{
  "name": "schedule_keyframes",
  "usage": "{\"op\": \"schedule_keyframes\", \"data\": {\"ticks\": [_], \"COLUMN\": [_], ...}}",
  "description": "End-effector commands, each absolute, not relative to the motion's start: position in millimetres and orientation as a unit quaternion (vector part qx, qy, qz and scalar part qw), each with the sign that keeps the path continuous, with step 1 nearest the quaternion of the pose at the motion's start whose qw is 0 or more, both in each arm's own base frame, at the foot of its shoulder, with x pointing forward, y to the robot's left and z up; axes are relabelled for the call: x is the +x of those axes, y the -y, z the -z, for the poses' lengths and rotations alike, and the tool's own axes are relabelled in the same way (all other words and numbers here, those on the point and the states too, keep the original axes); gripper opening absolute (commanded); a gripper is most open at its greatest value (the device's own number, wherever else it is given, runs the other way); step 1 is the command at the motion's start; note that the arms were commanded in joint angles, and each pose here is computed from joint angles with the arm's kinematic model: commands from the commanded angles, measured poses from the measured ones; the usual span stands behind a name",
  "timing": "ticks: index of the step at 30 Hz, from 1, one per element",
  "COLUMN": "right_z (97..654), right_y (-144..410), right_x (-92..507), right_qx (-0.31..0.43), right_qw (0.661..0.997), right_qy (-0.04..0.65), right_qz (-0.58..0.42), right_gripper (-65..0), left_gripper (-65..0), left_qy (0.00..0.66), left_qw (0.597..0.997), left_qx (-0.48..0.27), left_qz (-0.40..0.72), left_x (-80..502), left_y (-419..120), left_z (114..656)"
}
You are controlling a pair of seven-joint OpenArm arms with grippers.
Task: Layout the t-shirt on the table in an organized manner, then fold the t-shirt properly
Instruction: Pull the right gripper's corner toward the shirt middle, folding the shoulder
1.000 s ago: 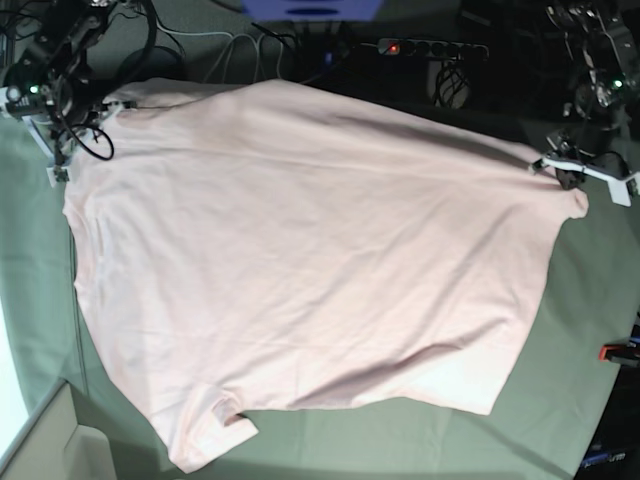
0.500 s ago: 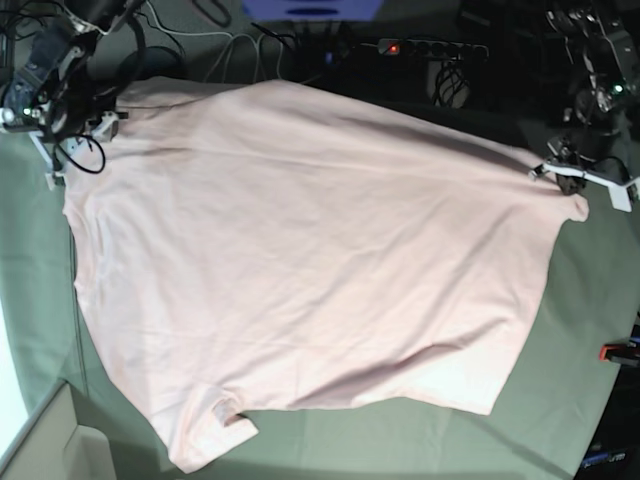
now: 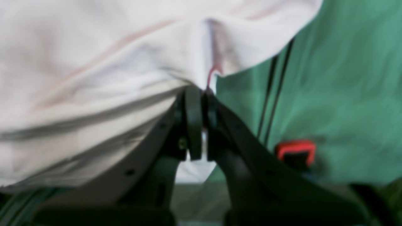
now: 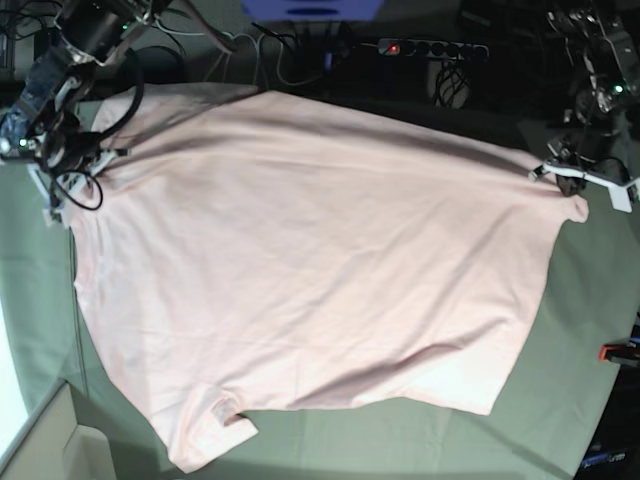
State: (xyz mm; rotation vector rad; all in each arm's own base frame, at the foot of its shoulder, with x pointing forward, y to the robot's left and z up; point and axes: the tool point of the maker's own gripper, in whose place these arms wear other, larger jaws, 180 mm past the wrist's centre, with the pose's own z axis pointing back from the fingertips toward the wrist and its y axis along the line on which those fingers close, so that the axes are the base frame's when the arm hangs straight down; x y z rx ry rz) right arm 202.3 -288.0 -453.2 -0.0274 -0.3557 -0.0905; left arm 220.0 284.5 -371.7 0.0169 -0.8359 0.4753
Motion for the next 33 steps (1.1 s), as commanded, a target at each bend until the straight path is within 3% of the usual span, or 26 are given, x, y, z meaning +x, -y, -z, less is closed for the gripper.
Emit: {"op": "schedule_keyframes", "data": {"ticks": [1, 8, 16, 18, 23, 25, 33], "right_z": [437, 423, 446, 450, 447, 449, 433], "right_y": [301, 313, 317, 317, 330, 339, 339], "right_x": [220, 255, 242, 235, 228, 215, 165], "right_qx": [-0.031, -0.029, -0.010, -0.011, -0.023, -0.029, -0.071], "right_qw": [0.977, 0.971, 0.980, 0.981, 0.982, 0.981, 0.983], "right_qy": [0.207, 0.233, 0.193, 0.185, 0.181, 0.176, 0.143], "right_qz": [0.045, 0.046, 0.052, 0.051, 0.056, 0.073, 0.088], "right_gripper": [-65.0, -65.0, -64.8, -58.1, -31.9, -24.3, -22.9], "left_gripper": [-65.0, -65.0, -65.0, -65.0, -65.0, -65.0, -65.0], "left_qy": [0.427, 0.437, 0.426, 0.422, 0.419, 0.419, 0.418], "left_qw": [0.876, 0.869, 0.870, 0.872, 0.873, 0.873, 0.874], "left_qx": [0.014, 0.004, -0.007, -0.006, -0.006, -0.006, -0.005], "left_qz": [-0.224, -0.233, -0.246, -0.248, -0.249, -0.249, -0.249], "left_x": [230, 240, 236, 234, 233, 233, 232], "left_y": [-289, -284, -276, -277, -278, -278, -278], "left_z": [358, 355, 366, 368, 371, 371, 371]}}
